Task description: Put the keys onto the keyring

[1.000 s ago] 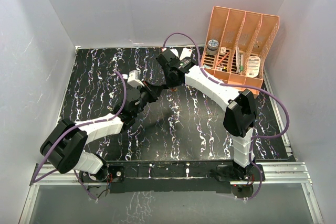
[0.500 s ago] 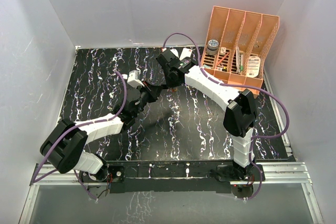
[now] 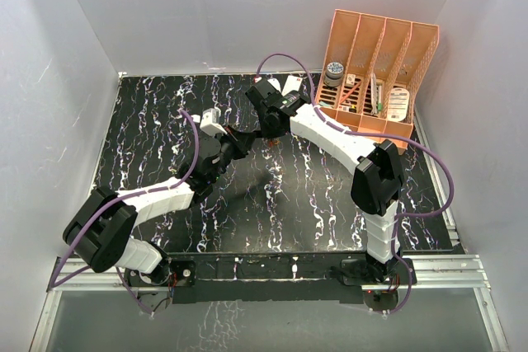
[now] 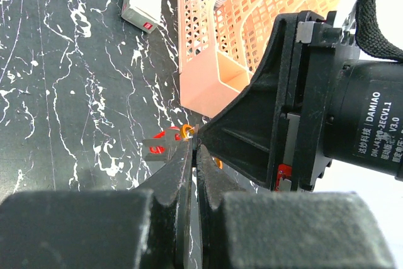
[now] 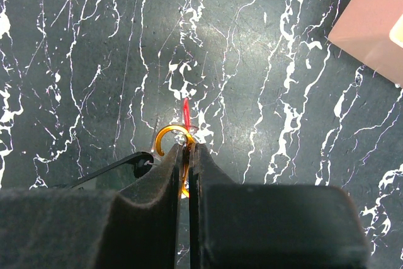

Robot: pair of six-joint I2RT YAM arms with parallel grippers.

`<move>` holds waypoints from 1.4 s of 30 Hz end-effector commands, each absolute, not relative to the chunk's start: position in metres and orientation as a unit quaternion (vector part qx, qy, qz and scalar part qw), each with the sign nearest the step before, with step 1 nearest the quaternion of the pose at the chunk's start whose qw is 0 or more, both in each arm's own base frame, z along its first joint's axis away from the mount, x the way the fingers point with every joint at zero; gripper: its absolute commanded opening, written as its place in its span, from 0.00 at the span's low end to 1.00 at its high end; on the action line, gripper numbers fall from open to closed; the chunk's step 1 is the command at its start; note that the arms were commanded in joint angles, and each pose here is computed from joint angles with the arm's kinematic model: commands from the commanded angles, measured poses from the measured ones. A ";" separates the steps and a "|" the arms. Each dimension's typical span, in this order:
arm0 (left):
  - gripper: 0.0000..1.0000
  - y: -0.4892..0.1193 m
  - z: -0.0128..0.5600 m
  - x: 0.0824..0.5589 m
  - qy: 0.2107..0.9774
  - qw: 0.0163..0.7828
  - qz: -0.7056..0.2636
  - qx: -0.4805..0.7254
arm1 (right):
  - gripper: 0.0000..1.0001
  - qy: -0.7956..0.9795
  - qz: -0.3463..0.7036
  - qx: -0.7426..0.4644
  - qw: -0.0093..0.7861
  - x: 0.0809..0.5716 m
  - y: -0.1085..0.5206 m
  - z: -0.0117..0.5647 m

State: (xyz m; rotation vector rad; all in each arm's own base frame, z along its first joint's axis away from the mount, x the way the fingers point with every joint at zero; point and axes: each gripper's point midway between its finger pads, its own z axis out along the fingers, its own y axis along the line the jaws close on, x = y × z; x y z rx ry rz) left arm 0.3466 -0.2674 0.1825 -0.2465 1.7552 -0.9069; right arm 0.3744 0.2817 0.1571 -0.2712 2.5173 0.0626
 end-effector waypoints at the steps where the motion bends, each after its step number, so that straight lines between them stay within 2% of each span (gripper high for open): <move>1: 0.00 -0.270 0.218 0.350 0.710 0.570 -0.401 -0.102 | 0.00 0.935 0.046 -0.086 0.340 0.383 0.287 0.185; 42: 0.00 -0.273 0.196 0.349 0.726 0.550 -0.399 -0.107 | 0.00 0.934 0.047 -0.085 0.343 0.385 0.288 0.188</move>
